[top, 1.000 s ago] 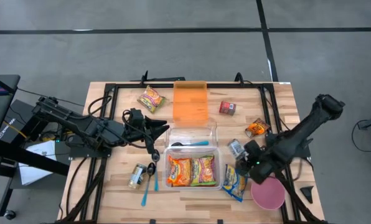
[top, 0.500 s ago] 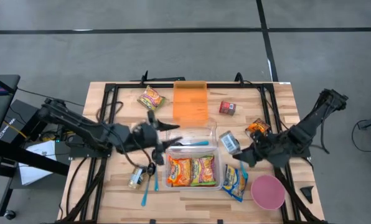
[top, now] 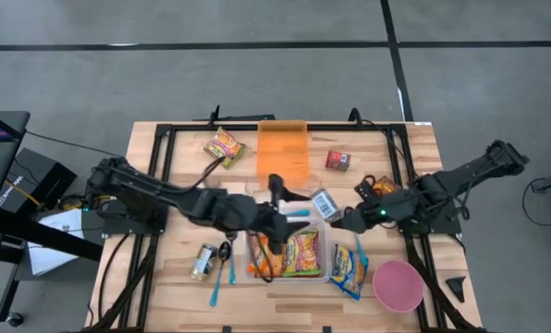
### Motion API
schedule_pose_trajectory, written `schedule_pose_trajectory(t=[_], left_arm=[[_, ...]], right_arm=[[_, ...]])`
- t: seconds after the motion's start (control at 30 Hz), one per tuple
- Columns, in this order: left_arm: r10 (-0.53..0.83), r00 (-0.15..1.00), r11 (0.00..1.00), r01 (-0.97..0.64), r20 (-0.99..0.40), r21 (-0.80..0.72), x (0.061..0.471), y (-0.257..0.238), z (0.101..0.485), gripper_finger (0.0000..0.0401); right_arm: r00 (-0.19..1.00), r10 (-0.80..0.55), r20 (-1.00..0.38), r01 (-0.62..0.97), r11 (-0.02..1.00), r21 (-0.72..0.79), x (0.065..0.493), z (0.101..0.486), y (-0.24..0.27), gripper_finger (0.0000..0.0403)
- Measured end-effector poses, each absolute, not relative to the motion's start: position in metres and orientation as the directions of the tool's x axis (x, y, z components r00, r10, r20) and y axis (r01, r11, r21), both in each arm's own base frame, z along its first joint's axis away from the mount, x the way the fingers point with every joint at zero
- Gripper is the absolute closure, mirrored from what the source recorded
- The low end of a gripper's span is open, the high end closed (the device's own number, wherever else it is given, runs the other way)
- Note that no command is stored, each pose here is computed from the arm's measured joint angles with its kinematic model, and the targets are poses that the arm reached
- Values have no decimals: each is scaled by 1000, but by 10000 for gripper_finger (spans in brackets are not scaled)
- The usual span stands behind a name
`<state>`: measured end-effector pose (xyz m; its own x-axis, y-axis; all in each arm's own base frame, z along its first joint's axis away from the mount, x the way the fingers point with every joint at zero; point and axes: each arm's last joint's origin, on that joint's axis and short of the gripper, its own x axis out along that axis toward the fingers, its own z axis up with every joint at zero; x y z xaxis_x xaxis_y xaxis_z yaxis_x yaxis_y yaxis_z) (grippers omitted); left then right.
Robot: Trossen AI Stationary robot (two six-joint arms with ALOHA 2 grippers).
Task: Pick & Place Food Item
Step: Put the white seasoning bottle into the orange transparent bin
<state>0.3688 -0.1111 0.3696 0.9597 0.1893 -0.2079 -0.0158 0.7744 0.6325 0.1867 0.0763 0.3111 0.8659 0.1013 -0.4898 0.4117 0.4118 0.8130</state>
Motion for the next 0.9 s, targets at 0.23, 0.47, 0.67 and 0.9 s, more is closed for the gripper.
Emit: schedule_pose_trajectory(t=[0.23, 0.47, 0.67, 0.9], left_arm=[[131, 915, 668, 204, -383, 715, 378, -105, 368, 119], [95, 863, 620, 339, -496, 708, 372, -107, 358, 118], [142, 876, 548, 318, -460, 774, 376, -107, 359, 118], [155, 858, 531, 346, -490, 773, 374, -106, 356, 118]], right_arm=[[840, 200, -505, 394, 415, 820, 207, 304, 66, 204], [842, 235, -486, 375, 393, 840, 220, 304, 53, 204], [838, 256, -482, 356, 414, 838, 240, 309, 49, 204], [835, 249, -490, 347, 452, 822, 273, 315, 45, 204]])
